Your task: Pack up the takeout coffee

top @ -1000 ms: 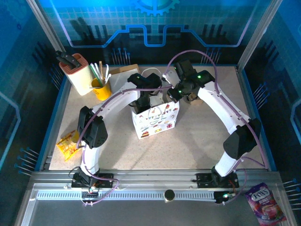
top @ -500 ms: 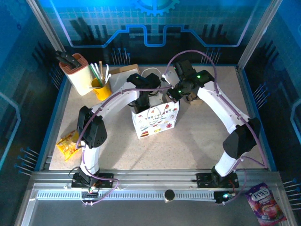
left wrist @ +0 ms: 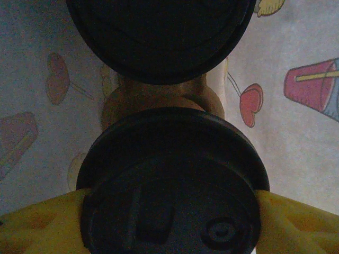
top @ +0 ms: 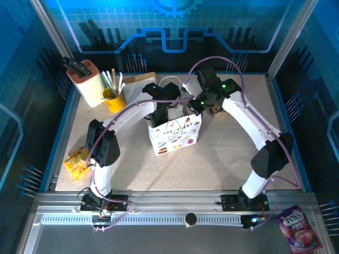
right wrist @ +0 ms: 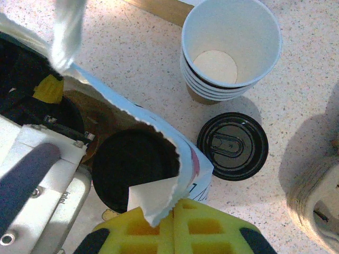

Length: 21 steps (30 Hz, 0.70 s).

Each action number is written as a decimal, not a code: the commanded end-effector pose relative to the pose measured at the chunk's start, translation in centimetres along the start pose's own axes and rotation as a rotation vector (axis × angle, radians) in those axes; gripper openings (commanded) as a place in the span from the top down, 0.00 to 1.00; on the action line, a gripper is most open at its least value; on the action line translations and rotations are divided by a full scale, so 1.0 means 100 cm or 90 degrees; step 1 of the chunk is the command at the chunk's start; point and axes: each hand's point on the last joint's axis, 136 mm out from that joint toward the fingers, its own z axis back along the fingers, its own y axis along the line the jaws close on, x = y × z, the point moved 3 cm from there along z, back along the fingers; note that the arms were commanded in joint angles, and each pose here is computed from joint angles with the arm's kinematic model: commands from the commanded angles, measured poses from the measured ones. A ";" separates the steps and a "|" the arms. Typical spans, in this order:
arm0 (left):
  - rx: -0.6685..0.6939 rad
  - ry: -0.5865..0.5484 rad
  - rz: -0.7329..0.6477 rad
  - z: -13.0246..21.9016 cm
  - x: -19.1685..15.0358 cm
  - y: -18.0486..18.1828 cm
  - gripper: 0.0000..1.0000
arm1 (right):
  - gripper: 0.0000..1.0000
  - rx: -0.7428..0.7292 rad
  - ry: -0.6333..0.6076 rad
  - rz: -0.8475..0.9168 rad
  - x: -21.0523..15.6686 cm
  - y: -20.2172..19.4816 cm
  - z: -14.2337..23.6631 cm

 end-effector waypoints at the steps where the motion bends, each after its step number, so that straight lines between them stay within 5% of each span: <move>1: 0.000 -0.010 -0.004 0.009 -0.006 -0.001 0.52 | 0.93 0.006 0.049 0.002 -0.014 0.000 -0.011; 21: 0.009 0.005 0.000 0.008 -0.009 0.001 0.52 | 0.93 0.007 0.053 0.002 -0.015 0.000 -0.013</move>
